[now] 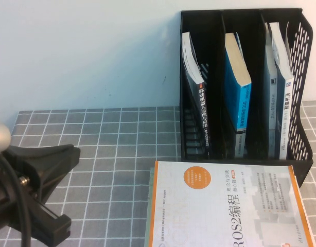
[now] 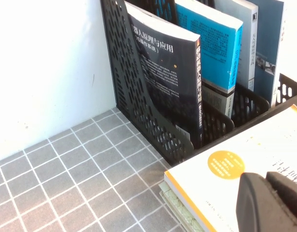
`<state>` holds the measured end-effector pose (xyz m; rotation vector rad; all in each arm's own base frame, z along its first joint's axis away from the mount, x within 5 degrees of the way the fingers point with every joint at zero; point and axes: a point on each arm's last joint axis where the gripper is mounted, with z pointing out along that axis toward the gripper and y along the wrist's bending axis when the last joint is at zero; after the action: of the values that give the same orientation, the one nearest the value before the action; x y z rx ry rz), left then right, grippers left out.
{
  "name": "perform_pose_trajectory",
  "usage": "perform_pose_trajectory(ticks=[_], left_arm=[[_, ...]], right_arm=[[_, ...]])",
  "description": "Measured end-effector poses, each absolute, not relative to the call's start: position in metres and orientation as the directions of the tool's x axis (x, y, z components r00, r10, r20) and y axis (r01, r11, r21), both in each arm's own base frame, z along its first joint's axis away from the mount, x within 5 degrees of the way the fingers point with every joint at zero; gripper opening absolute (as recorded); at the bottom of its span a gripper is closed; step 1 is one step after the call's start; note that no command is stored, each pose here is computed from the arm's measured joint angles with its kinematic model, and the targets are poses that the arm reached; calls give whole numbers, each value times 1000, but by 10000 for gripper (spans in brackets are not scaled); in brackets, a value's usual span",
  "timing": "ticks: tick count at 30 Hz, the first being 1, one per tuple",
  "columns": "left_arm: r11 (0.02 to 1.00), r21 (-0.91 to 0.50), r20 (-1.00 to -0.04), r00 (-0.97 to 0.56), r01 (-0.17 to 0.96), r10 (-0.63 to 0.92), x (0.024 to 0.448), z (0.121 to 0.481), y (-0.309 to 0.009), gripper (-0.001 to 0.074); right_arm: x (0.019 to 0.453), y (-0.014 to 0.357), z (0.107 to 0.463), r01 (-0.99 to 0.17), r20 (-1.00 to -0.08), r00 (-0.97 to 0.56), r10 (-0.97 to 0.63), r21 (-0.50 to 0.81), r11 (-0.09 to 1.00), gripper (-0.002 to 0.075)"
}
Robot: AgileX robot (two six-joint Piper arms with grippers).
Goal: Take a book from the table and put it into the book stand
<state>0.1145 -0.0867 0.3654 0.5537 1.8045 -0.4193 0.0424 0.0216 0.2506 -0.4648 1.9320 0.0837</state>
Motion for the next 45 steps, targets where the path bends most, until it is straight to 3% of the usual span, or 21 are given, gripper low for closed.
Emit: perform_pose_trajectory(ticks=[6,13,25,32,45], left_arm=[[825,-10,-950,-262,566,169,113,356,-86,1],[843,-39,-942,-300,536,147,94,313,-64,1],[952,-245,-934,-309,180,-182,53,224,-14,1],[982,-186,-932,-324,33,-166,51,177,-6,1],[993,-115,-953,-285,32,-101,52,177,-5,1]], right_arm=[[42,22,251,-358,-902,-329,-281,-156,921,-3],[42,22,251,-358,-902,-329,-281,-156,921,-3],[42,22,251,-359,-901,-330,-283,-157,920,-3],[42,22,251,-359,-901,-330,-282,-156,920,-3],[42,22,251,-359,-901,-330,-282,-156,920,-3]])
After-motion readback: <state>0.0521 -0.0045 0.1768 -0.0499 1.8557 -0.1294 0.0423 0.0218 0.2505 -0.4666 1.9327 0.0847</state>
